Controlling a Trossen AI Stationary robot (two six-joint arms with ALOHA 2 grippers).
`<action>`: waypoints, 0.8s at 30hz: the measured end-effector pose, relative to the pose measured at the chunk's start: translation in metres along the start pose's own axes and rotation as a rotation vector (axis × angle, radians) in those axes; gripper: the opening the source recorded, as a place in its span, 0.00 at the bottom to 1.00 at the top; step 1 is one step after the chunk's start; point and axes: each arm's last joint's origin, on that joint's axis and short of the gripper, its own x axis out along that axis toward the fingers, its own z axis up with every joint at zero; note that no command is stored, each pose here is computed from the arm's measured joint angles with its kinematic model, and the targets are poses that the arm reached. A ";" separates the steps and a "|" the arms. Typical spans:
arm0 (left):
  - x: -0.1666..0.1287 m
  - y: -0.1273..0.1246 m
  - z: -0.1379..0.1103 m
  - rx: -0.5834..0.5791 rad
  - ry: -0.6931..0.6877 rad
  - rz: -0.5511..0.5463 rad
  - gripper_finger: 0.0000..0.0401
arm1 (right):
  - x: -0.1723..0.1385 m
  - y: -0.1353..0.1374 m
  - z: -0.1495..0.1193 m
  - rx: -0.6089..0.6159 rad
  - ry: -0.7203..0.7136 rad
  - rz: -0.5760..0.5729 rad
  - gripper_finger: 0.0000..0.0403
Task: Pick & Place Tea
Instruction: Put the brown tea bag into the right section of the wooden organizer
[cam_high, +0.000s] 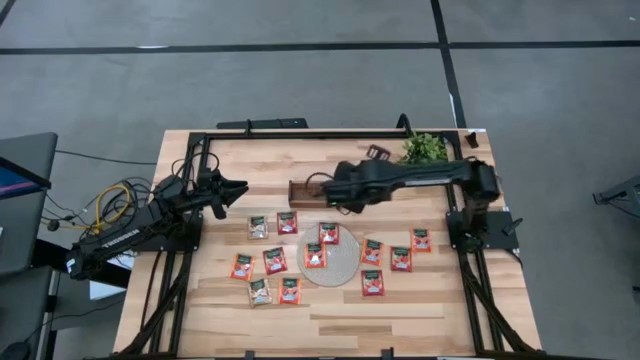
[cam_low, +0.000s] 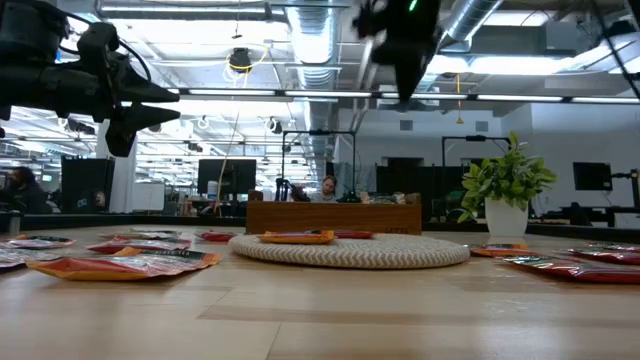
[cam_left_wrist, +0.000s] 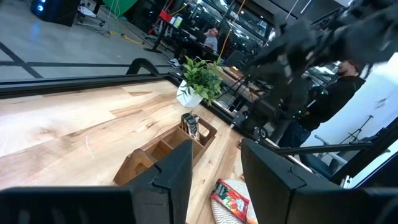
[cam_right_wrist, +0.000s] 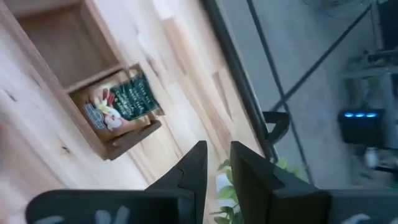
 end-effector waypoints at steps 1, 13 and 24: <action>0.000 0.000 0.000 0.000 -0.001 -0.001 0.32 | -0.008 -0.008 -0.005 0.029 -0.016 0.007 0.16; -0.003 -0.010 0.015 0.041 -0.040 -0.025 0.32 | -0.031 -0.067 -0.111 0.416 -0.160 0.148 0.16; 0.010 -0.018 0.032 0.013 0.102 0.062 0.32 | -0.012 -0.057 -0.176 0.674 -0.508 0.511 0.16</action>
